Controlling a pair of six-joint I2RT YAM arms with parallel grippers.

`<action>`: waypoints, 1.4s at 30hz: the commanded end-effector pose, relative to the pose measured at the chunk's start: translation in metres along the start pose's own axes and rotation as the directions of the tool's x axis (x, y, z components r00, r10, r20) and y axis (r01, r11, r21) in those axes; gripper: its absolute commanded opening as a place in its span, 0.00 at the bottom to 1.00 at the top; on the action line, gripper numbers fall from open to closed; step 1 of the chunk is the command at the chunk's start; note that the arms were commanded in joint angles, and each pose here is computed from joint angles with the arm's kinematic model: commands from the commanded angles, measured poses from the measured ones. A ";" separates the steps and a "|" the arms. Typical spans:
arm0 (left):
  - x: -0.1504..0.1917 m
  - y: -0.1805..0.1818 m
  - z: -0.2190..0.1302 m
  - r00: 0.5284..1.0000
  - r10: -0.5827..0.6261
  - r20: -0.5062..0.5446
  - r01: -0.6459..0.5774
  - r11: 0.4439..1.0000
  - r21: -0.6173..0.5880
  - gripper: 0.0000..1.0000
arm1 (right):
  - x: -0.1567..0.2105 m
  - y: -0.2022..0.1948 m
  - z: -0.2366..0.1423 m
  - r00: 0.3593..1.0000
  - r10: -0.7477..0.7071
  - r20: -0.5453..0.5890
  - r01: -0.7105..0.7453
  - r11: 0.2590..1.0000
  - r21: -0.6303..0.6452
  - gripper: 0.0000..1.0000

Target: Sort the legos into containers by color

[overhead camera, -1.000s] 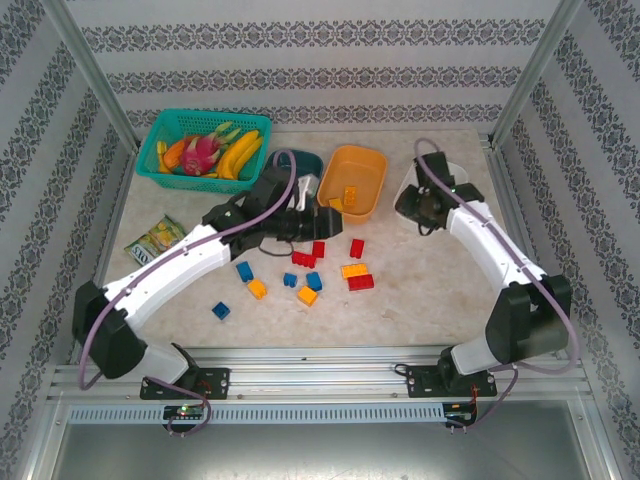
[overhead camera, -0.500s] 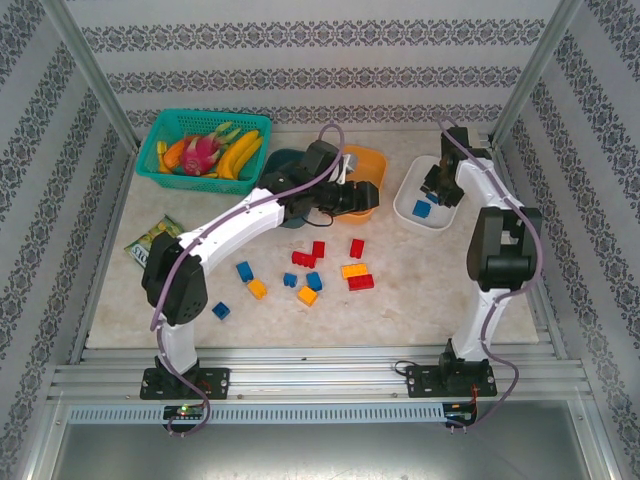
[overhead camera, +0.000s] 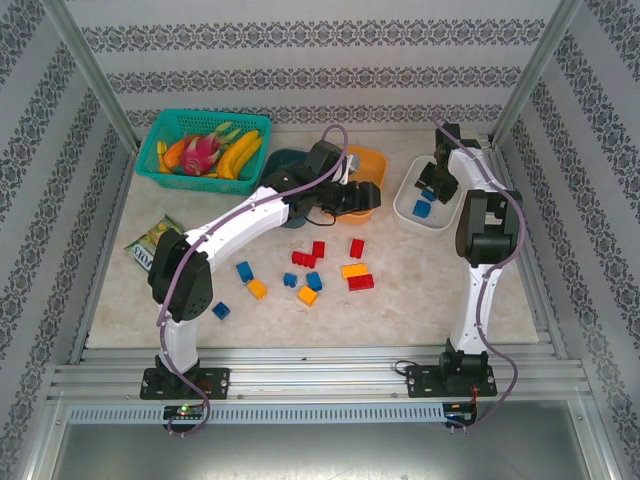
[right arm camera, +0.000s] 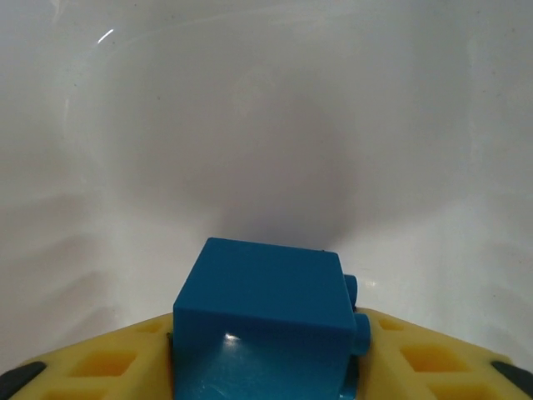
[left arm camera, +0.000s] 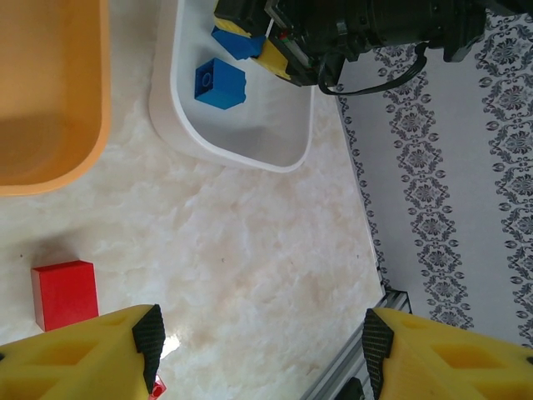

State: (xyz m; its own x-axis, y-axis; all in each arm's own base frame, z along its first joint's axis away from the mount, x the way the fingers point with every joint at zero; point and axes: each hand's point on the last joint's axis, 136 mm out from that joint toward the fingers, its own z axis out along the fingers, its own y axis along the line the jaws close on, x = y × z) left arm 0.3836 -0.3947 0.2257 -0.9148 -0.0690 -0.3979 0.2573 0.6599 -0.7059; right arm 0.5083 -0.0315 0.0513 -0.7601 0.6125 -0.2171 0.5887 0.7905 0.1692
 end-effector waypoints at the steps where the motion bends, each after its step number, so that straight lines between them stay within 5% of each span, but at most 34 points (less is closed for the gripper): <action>1: -0.011 0.000 -0.018 0.999 0.002 0.032 -0.002 1.000 -0.015 0.67 | -0.006 0.004 -0.016 1.000 -0.006 0.006 0.006 1.000 -0.016 0.57; 10: -0.006 0.017 -0.066 0.996 -0.034 0.087 0.044 0.993 -0.112 0.67 | -0.012 0.046 -0.131 0.973 -0.076 0.216 0.112 0.981 -0.160 0.63; 16: 0.026 0.081 -0.102 0.980 -0.164 0.116 0.190 0.940 -0.284 0.67 | 0.076 0.089 -0.200 0.904 -0.217 0.368 0.344 0.880 -0.328 0.61; 24: 0.069 0.153 -0.105 0.848 -0.473 0.240 0.530 0.777 -0.339 0.63 | 0.263 0.095 -0.201 0.836 -0.438 0.330 0.543 0.576 -0.611 0.65; 28: 0.077 0.170 -0.085 0.776 -0.574 0.262 0.631 0.703 -0.329 0.62 | 0.325 0.079 -0.195 0.794 -0.517 0.320 0.577 0.474 -0.665 0.68; 34: 0.079 0.191 -0.068 0.684 -0.655 0.321 0.729 0.593 -0.343 0.61 | 0.358 0.061 -0.180 0.777 -0.554 0.299 0.586 0.461 -0.667 0.70; 42: 0.081 0.208 -0.040 0.547 -0.755 0.361 0.831 0.439 -0.341 0.58 | 0.359 0.055 -0.180 0.769 -0.549 0.327 0.605 0.461 -0.649 0.70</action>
State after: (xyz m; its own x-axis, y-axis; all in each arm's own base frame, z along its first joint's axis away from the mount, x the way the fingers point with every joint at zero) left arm 0.3366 -0.2280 0.0654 -0.6601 -0.7478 0.0715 -0.6978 0.5751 -0.4271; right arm 0.2170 0.2323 0.1505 -0.8389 0.0193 -0.5440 -0.3560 0.7366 0.5751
